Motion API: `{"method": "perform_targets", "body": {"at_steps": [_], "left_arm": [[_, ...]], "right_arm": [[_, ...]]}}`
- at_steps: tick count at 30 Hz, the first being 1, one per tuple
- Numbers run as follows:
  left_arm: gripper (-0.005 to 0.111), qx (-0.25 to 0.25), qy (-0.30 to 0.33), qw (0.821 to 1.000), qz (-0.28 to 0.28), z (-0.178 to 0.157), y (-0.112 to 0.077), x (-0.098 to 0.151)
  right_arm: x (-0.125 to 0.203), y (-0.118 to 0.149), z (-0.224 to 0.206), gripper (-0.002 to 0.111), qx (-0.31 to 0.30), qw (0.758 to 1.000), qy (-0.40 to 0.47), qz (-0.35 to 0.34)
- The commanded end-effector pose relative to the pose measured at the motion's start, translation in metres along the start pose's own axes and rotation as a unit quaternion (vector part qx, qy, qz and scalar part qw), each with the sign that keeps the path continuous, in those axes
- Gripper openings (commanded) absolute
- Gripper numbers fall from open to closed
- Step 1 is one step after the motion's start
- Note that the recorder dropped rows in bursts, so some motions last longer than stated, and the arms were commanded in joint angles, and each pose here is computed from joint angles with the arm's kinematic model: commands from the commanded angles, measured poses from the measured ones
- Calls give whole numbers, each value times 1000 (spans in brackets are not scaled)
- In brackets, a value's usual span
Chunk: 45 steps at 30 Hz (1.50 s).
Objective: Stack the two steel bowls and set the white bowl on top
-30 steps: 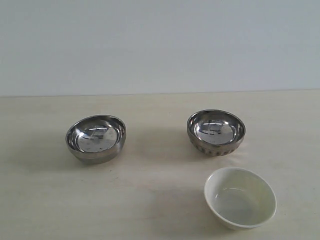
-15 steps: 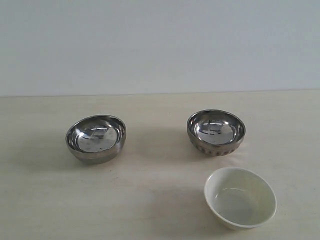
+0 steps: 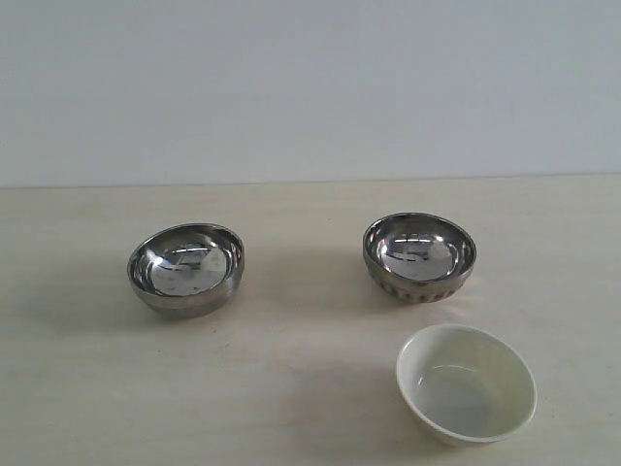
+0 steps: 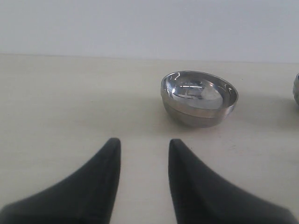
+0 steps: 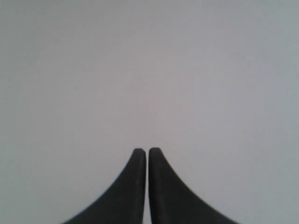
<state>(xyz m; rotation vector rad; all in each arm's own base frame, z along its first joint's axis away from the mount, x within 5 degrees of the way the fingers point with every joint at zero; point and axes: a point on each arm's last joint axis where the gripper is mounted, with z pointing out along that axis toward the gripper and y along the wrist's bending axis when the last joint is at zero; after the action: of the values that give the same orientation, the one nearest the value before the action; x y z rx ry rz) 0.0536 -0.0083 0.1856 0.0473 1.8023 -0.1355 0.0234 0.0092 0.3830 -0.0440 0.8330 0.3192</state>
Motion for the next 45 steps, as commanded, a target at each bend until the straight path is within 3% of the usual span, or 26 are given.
{"method": "perform_targets", "body": {"at_steps": [1, 7, 11, 14, 15, 19, 21, 29, 38, 45], "left_arm": [[32, -2, -3, 1000, 1, 0, 0, 1], [32, -2, -3, 1000, 1, 0, 0, 1], [32, -2, -3, 1000, 1, 0, 0, 1], [32, -2, -3, 1000, 1, 0, 0, 1], [32, -2, -3, 1000, 1, 0, 0, 1], [32, -2, -3, 1000, 1, 0, 0, 1], [32, -2, -3, 1000, 1, 0, 0, 1], [32, -2, -3, 1000, 1, 0, 0, 1], [32, -2, -3, 1000, 1, 0, 0, 1], [32, -2, -3, 1000, 1, 0, 0, 1]], "right_arm": [[19, -11, 38, 0, 50, 986, 159, -9], [61, -26, 86, 0, 103, 928, 358, -18], [106, -24, 116, 0, 76, 879, 470, -34], [134, -13, 126, 5, 48, 861, 506, -17], [145, -7, 129, 10, 35, 856, 515, -9], [211, 40, 136, 71, -45, 835, 547, 38], [242, 59, 138, 82, -67, 823, 562, 50], [331, 136, 134, 82, -128, 784, 601, 87], [407, 163, 130, 82, -99, 770, 614, 143], [447, 177, 127, 82, -87, 760, 624, 159]]}}
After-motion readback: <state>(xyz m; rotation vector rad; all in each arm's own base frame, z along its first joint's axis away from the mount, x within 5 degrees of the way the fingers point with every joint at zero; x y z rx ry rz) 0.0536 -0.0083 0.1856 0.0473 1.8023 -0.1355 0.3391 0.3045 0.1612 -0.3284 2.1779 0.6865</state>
